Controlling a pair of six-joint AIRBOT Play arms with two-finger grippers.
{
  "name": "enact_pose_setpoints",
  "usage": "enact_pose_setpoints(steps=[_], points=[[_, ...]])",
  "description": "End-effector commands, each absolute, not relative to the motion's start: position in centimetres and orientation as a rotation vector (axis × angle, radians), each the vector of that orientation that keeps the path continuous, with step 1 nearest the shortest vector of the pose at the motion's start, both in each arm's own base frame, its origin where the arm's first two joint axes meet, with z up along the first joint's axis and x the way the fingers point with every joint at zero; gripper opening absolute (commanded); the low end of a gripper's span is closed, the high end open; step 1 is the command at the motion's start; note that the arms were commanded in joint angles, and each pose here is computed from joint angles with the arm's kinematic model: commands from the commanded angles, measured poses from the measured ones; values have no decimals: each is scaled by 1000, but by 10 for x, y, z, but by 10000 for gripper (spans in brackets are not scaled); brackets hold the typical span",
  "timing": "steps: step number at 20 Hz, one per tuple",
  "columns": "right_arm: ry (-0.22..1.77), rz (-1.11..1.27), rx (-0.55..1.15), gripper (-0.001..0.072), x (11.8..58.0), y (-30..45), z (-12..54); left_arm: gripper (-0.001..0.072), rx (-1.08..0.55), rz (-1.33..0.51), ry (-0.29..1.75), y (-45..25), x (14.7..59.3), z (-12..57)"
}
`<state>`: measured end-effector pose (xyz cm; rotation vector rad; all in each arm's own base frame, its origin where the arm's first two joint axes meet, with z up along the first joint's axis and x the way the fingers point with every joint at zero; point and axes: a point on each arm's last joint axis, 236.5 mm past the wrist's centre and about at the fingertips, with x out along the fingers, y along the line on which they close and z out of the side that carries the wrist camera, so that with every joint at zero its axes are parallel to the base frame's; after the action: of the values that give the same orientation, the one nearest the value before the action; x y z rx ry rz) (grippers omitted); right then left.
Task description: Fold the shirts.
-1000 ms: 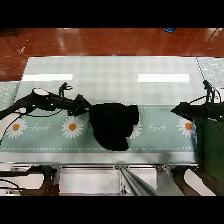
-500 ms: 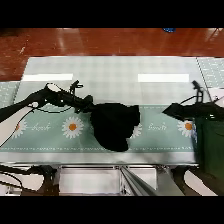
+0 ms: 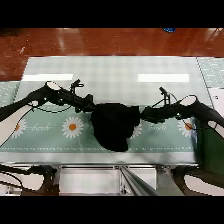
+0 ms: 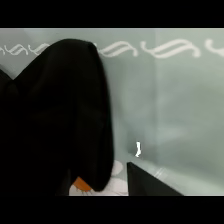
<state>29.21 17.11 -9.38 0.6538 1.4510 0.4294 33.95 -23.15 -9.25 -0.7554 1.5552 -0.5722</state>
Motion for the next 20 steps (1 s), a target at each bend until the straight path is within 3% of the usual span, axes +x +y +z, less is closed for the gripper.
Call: enact_pose_setpoints(steps=[1,2,4,8,13,17,20], points=[[1475,481,685,407,289,199,-104,21,-763,-560,1550,-231,342,-93],[1476,504,678,375,290,208,-104,21,-772,-545,1548,-231,344,-93],[1447,572,619,31,299,220,-95,21,-787,-560,1547,-236,343,-89],[1284,593,471,27,358,190,-19,21,-759,-652,1399,-221,369,-20],[824,381,237,26,429,82,200,21,-696,-658,777,-142,434,207],[429,357,103,26,383,66,381,21,-502,-615,261,-98,387,407],[243,333,27,27,318,67,451,21,-363,-562,7,-85,316,500]])
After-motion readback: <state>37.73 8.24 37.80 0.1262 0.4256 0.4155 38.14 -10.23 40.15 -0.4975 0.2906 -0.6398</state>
